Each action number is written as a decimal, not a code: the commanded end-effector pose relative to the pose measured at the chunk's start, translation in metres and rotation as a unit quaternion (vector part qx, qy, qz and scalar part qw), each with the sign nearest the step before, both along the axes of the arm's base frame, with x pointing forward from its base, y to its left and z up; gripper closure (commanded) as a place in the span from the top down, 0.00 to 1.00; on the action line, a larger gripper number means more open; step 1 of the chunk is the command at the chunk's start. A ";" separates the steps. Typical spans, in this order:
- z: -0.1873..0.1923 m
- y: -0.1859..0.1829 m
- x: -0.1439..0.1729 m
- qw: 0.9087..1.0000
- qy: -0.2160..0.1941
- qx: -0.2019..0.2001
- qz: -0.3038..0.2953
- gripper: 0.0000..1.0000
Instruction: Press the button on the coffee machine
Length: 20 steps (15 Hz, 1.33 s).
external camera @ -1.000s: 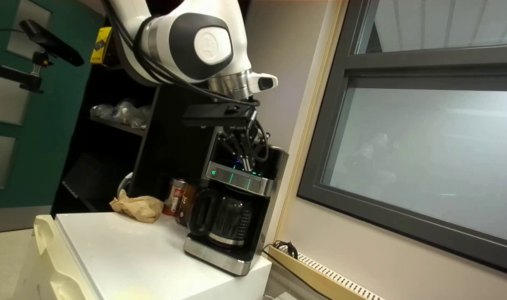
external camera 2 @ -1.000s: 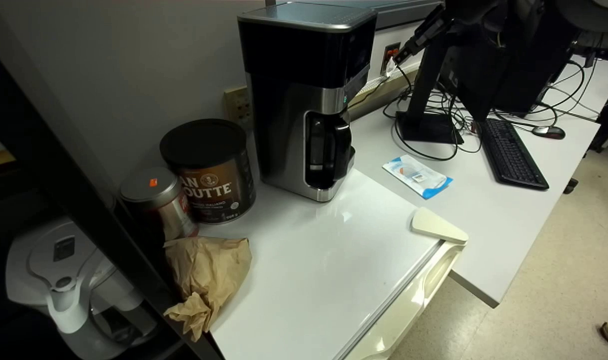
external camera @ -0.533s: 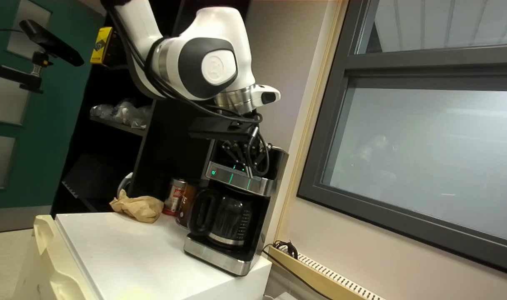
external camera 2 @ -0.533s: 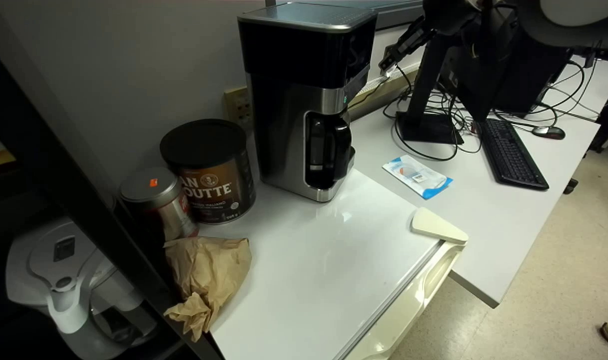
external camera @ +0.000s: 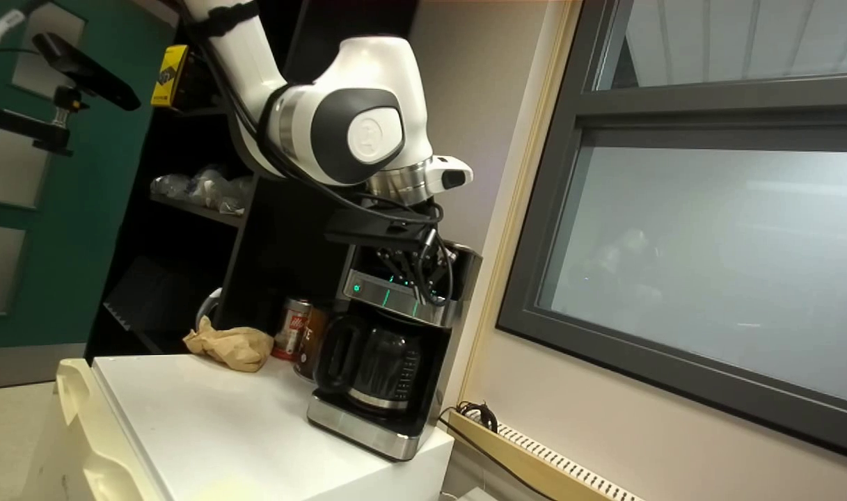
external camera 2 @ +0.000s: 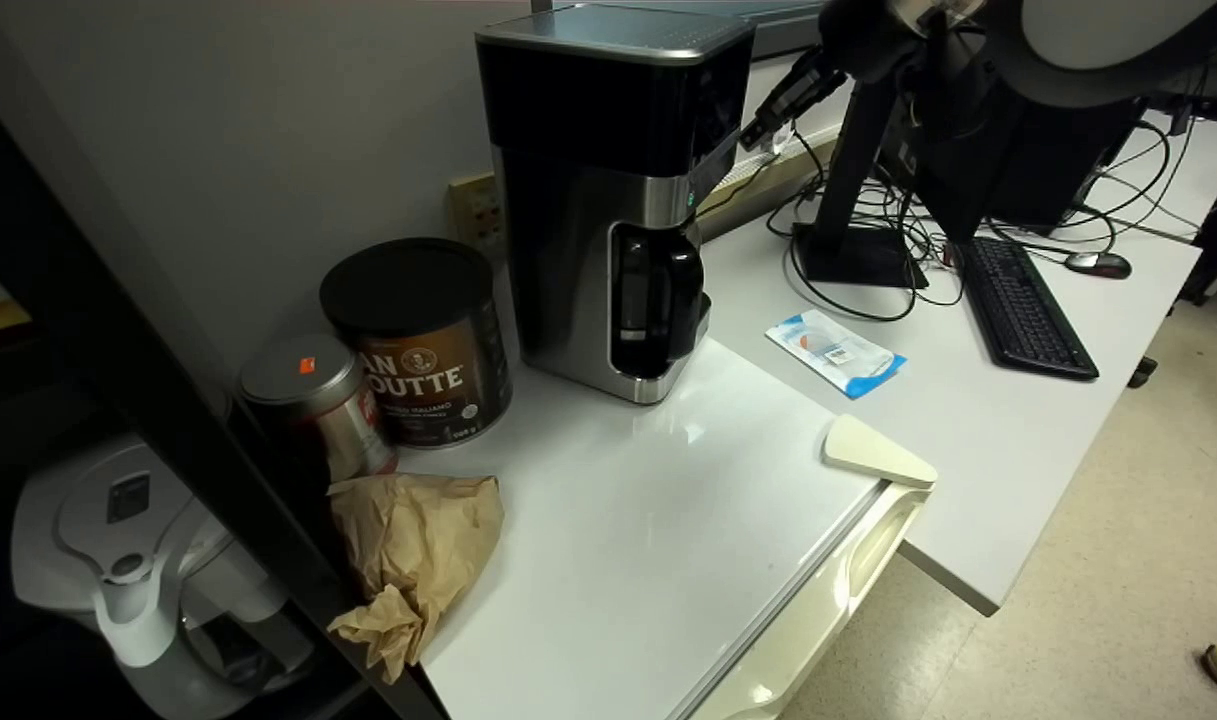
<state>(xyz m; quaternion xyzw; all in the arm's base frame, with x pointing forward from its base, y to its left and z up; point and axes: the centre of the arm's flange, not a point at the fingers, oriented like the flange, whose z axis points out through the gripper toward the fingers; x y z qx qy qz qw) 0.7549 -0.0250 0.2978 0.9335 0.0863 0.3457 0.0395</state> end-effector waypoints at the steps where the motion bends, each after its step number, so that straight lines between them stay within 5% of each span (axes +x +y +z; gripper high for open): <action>1: 0.003 0.002 0.022 1.000 -0.002 0.017 -0.001 0.00; 11: 0.008 0.002 0.022 0.999 0.019 0.030 -0.001 0.00; 20: 0.055 0.021 -0.033 0.997 0.037 0.045 0.056 0.00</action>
